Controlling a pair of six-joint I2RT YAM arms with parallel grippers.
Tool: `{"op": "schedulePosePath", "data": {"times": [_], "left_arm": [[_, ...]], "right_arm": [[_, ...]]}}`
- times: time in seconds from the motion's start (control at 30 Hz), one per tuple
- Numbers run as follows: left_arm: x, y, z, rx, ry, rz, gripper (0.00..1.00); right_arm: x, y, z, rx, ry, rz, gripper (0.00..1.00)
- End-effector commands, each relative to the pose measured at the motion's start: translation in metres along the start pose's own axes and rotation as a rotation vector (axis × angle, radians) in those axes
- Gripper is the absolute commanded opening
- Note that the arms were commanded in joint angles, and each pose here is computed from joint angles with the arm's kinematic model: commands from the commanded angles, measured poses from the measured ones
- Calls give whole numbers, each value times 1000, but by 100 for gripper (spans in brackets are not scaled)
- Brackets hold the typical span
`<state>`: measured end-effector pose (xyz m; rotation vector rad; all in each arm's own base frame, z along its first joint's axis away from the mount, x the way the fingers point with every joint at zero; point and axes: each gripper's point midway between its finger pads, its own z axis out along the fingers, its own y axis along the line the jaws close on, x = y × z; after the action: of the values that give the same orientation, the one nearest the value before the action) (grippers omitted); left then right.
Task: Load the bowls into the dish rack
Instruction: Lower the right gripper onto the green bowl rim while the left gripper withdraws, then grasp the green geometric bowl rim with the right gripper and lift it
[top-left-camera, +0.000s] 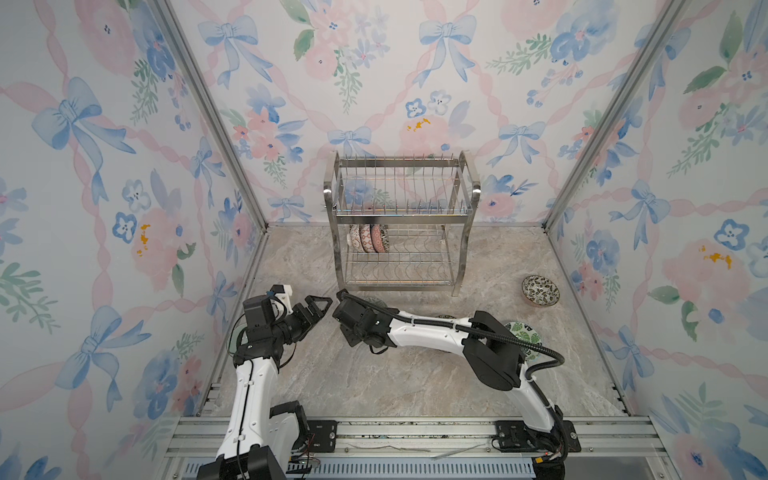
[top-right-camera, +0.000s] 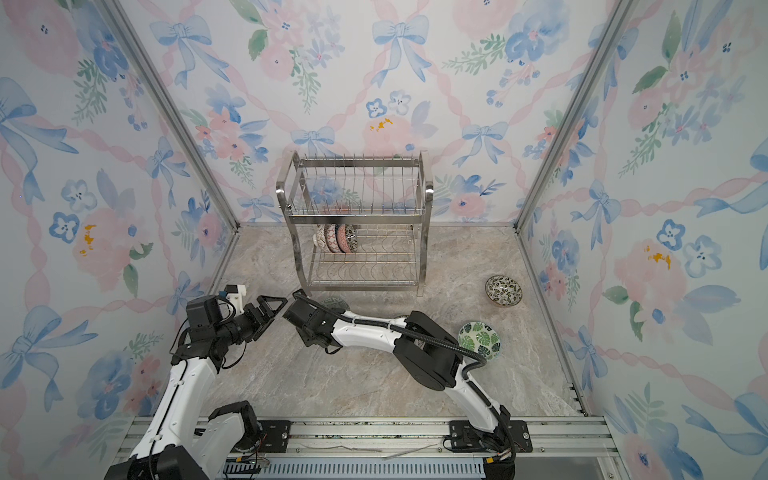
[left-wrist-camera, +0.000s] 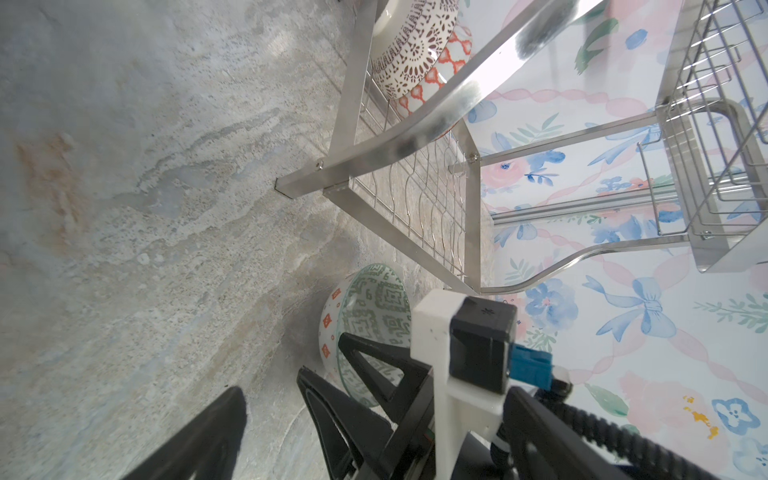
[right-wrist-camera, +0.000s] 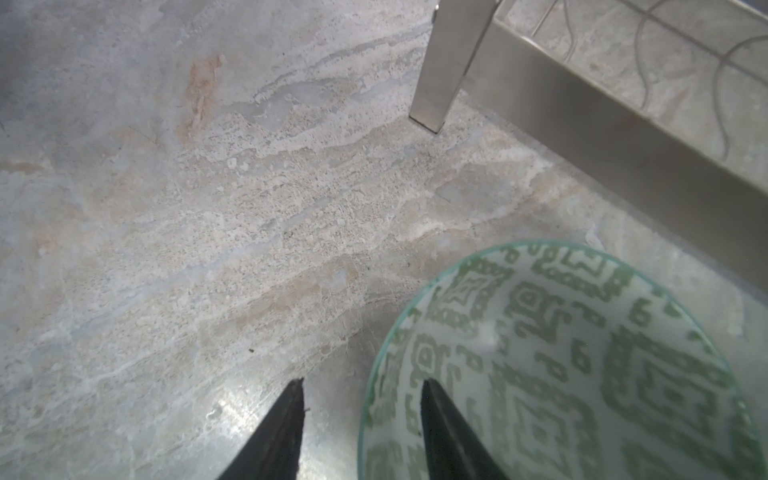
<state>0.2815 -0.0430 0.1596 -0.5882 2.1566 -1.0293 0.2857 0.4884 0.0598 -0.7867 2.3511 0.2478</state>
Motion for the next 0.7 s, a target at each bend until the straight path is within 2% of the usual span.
{"op": "schedulePosePath", "data": {"times": [0.0,0.17,0.37,0.5,0.67], "left_arm": [[-11,-6,-4,7,-41,54,98],[-12,-7,-3,28,-55,56,98],[-13,-9,-4,49,-55,54,98],[-22,-7,-10,46,-98,51,98],[-26,3,-10,35,-101,14,98]], "right_arm": [[11,-8,8,39,53,-14,40],[13,-12,10,68,60,-16,22],[12,-14,8,76,53,-21,5],[8,-17,2,81,56,-44,0],[-2,-23,-9,69,33,-18,0]]}}
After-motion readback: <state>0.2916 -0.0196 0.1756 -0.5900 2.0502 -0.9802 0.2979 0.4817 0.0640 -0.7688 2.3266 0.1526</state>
